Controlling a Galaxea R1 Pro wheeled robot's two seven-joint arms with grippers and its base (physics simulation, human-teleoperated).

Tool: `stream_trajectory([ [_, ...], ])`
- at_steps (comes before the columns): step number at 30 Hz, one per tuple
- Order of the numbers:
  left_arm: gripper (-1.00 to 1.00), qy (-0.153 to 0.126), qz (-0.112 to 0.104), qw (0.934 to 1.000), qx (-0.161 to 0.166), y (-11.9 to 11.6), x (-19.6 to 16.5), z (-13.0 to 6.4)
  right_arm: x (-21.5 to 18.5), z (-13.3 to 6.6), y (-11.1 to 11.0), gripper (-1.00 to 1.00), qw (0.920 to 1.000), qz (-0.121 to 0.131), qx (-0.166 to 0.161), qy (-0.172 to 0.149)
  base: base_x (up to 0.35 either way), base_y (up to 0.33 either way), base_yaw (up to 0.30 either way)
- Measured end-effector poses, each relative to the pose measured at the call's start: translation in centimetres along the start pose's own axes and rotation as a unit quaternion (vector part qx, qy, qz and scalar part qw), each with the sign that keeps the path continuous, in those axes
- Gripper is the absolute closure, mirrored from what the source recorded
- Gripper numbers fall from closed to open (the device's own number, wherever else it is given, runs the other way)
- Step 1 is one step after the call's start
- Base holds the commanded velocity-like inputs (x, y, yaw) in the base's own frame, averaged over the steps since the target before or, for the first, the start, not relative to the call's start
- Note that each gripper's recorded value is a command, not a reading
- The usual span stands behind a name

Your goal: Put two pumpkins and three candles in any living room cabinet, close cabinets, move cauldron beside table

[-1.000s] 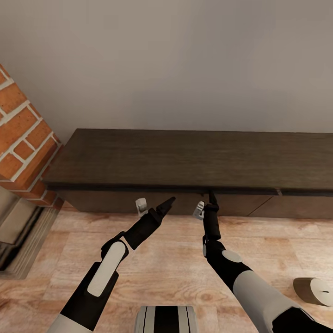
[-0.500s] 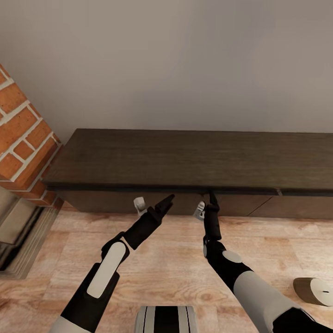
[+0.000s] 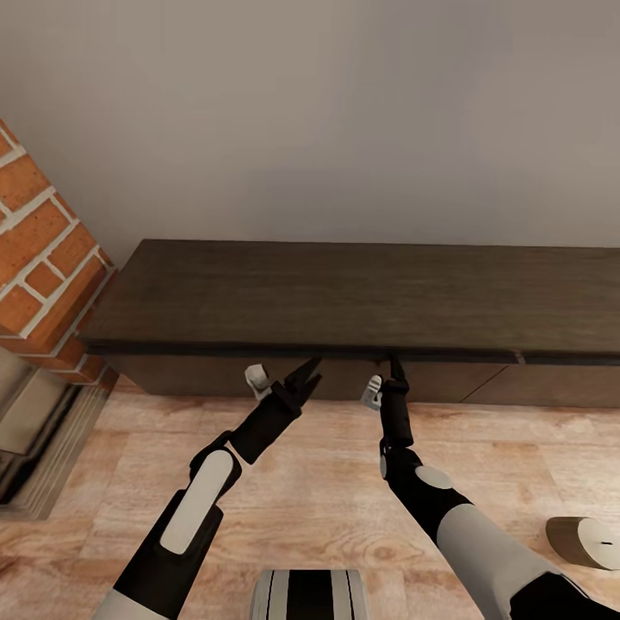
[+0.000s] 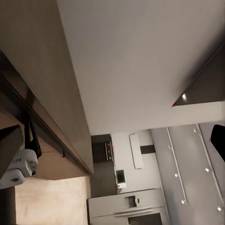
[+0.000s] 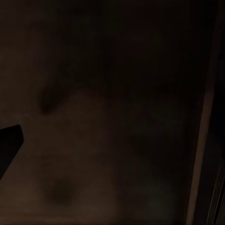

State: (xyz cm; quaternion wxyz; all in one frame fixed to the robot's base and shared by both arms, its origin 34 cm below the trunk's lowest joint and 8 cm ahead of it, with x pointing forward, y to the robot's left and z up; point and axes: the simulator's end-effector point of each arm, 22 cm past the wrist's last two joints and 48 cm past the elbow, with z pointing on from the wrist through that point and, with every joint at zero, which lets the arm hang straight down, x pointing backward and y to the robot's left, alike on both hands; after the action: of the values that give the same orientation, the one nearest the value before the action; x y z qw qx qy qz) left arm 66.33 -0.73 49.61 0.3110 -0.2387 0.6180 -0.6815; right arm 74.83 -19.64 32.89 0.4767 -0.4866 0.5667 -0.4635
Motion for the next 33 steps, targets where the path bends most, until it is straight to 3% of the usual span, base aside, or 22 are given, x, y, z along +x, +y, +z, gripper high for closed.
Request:
stream_trajectory([
  [8, -1.0, -0.009, -0.018, 0.9997, 0.01, -0.4, -0.4, 0.0, 0.0, 0.0, 0.1, -1.0, 1.0, 0.002, -0.002, 0.0, 0.0, 0.0, 0.0],
  [33, -1.0, -0.009, -0.018, 0.9997, 0.011, -0.5, -0.4, 0.0, 1.2, 0.1, -0.6, -1.0, 0.9999, -0.007, 0.007, -0.005, 0.0, 0.0, 0.0],
])
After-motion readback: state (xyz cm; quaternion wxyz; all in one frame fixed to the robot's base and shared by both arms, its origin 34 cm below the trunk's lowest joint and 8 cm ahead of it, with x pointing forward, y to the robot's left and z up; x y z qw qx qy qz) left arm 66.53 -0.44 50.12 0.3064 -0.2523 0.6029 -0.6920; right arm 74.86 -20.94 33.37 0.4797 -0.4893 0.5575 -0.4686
